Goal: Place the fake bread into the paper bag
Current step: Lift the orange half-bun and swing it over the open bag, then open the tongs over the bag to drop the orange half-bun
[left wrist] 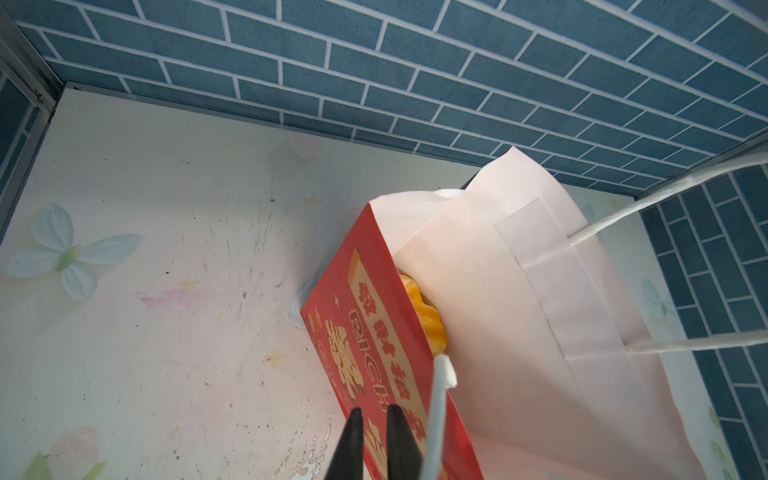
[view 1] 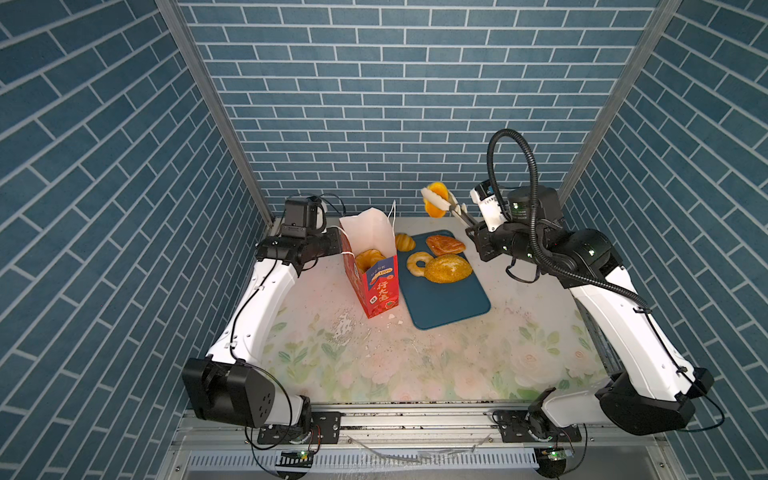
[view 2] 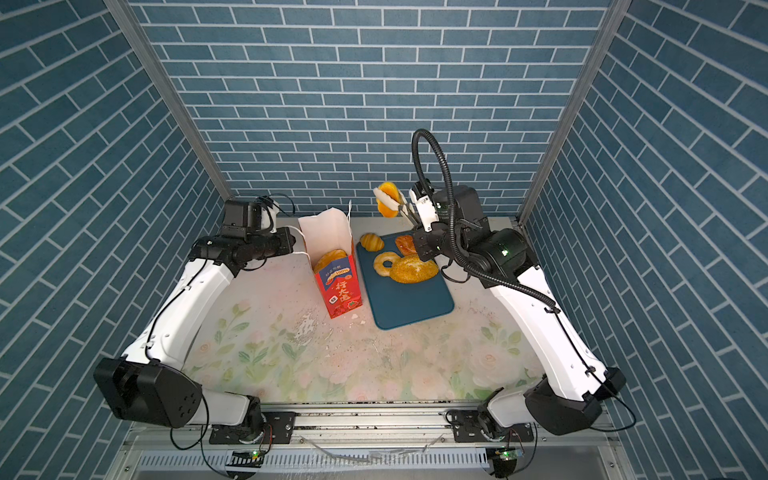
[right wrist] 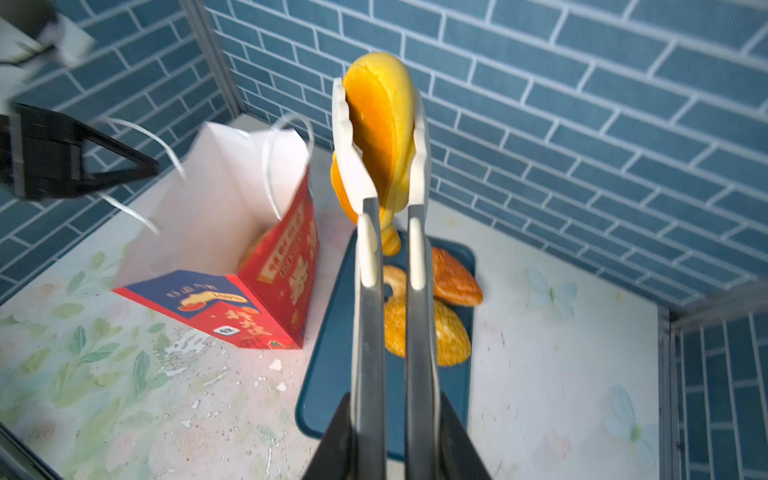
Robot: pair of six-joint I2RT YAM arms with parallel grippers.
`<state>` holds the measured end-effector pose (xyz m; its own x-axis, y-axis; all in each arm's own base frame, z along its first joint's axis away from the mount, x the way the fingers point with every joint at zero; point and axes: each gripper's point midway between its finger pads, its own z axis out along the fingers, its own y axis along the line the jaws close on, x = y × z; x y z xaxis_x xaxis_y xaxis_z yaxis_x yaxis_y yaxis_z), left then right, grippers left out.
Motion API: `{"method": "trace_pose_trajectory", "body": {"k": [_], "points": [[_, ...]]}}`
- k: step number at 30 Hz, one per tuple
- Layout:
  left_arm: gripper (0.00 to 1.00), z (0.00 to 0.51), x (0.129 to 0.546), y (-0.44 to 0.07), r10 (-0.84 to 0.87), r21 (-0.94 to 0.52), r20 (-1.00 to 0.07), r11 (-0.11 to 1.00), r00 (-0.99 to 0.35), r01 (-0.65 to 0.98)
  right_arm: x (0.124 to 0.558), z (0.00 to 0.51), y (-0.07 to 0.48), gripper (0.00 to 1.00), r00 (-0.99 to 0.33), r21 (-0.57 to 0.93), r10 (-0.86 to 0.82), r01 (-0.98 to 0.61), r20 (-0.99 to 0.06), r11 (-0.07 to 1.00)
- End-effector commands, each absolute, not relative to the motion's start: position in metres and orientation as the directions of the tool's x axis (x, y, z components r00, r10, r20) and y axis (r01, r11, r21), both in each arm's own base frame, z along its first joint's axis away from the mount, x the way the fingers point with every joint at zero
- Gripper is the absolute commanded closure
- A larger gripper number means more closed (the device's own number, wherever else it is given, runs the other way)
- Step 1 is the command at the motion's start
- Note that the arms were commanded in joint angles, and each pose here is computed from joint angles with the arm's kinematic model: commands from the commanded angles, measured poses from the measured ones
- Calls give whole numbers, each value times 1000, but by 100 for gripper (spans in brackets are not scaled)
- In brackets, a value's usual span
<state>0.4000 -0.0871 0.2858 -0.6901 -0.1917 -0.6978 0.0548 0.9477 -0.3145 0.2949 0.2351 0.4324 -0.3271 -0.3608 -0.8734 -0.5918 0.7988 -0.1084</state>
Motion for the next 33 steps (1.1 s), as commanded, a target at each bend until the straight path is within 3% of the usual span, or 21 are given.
{"method": "trace_pose_trajectory", "body": {"k": [1,4,9,20,27,33], "points": [[86,296,398,-89,-201,-331,-714,941,-670,70,302,465,280,77,-97,-254,-418,-664,-903,703],[86,296,396,-89,-204,-332,-717,941,-667,69,301,461,316,77,-39,-278,-435,-717,-900,640],[86,295,394,-88,-213,-336,-715,940,-666,60,309,423,360,77,-76,-239,-464,-778,-883,581],[86,297,392,-87,-214,-333,-717,941,-664,55,327,348,383,75,-201,-218,-582,-792,-788,570],[86,291,393,-88,-219,-338,-708,940,-672,50,333,332,393,60,-229,-209,-618,-807,-752,553],[86,293,391,-86,-223,-338,-715,940,-663,49,333,355,384,52,-218,-231,-601,-782,-769,579]]}}
